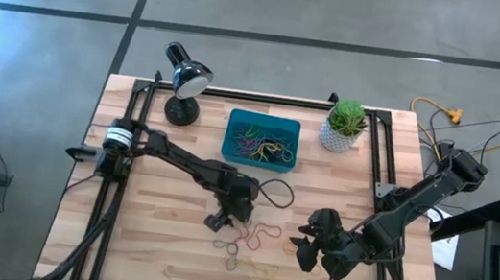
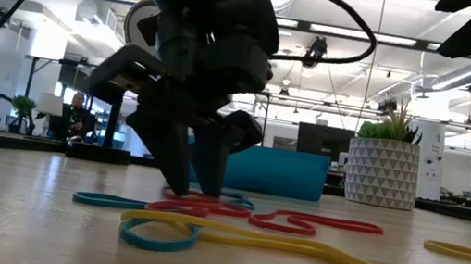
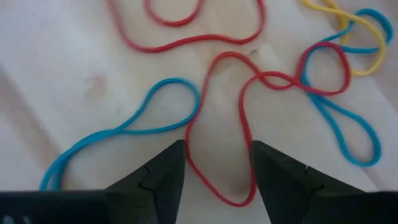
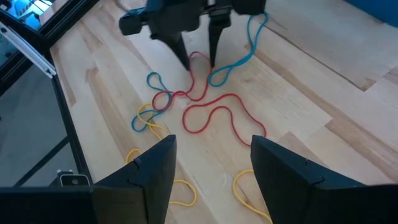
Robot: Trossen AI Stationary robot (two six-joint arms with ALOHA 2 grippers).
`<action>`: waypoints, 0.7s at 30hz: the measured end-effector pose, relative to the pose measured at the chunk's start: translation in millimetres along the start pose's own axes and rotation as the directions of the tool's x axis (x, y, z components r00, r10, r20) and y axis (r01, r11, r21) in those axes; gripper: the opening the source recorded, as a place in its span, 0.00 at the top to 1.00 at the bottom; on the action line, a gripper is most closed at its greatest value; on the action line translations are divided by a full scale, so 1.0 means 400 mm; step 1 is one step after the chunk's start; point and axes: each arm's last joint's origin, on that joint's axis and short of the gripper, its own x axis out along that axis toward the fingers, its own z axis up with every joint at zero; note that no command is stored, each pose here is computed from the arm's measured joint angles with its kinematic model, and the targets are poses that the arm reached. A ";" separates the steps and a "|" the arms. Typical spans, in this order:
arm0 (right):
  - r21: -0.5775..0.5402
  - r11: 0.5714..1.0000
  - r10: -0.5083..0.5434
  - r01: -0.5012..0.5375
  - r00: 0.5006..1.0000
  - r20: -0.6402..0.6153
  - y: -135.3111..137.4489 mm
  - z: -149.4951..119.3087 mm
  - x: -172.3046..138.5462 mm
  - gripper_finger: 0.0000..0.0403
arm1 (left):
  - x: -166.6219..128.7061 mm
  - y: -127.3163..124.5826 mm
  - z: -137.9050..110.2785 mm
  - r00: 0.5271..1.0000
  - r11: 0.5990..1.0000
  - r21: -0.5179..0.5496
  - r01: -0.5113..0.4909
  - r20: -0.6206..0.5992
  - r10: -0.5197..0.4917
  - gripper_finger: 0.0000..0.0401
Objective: Pick and place rubber bands into bin
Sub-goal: Put the left red rubber band into the blue bin
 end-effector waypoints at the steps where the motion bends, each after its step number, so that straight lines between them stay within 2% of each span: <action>1: 0.000 1.000 0.000 0.000 1.000 0.000 0.000 0.000 0.000 0.52 | 0.003 -0.006 0.002 1.000 1.000 0.007 0.002 0.000 -0.002 0.58; 6: -0.010 1.000 -0.002 0.002 1.000 -0.001 -0.002 -0.001 0.001 0.52 | 0.026 -0.040 -0.005 1.000 0.997 0.070 0.019 -0.003 -0.019 0.58; 11: -0.020 1.000 -0.002 0.002 1.000 -0.001 -0.001 -0.001 0.001 0.52 | 0.046 -0.069 -0.024 0.998 0.996 0.079 0.050 -0.033 -0.048 0.58; 21: -0.027 1.000 0.000 0.000 1.000 -0.008 -0.001 -0.001 0.001 0.52 | 0.067 -0.115 -0.022 0.996 0.989 0.118 0.090 -0.039 -0.086 0.58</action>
